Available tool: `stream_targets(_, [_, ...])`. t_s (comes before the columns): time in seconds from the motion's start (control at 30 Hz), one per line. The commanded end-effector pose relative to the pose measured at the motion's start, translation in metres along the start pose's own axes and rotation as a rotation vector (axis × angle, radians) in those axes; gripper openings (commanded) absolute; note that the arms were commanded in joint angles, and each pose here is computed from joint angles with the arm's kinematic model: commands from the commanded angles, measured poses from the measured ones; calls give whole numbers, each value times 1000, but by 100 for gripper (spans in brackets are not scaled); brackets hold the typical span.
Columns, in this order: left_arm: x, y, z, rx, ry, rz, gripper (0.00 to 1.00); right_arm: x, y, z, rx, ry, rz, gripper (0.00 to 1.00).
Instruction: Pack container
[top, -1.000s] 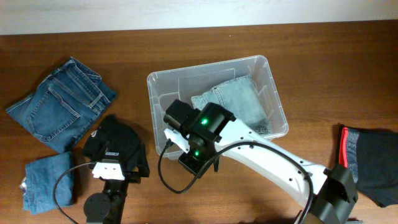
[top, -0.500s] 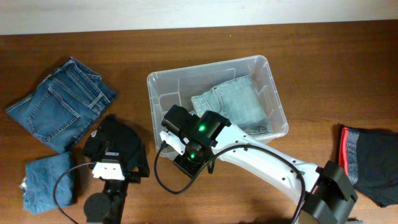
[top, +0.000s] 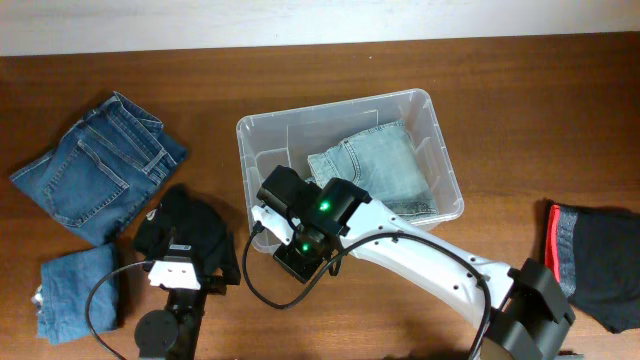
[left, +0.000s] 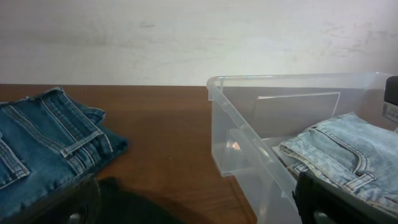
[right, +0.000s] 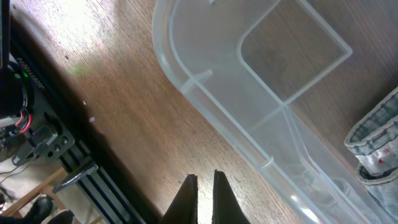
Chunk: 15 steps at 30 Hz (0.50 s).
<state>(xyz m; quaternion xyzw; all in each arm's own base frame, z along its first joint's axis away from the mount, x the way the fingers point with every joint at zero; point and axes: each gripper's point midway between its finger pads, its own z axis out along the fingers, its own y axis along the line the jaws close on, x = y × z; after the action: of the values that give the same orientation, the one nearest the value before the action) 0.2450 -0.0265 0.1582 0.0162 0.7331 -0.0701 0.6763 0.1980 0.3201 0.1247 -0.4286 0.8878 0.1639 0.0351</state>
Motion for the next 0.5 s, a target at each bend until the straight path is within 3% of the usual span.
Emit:
stream_targets(0.0, [2, -3, 0, 18, 6, -13, 100, 1, 3, 9, -14, 15, -4, 4])
stream_targets(0.47, [2, -3, 0, 18, 6, -13, 100, -28, 1, 20, -16, -78, -29, 4])
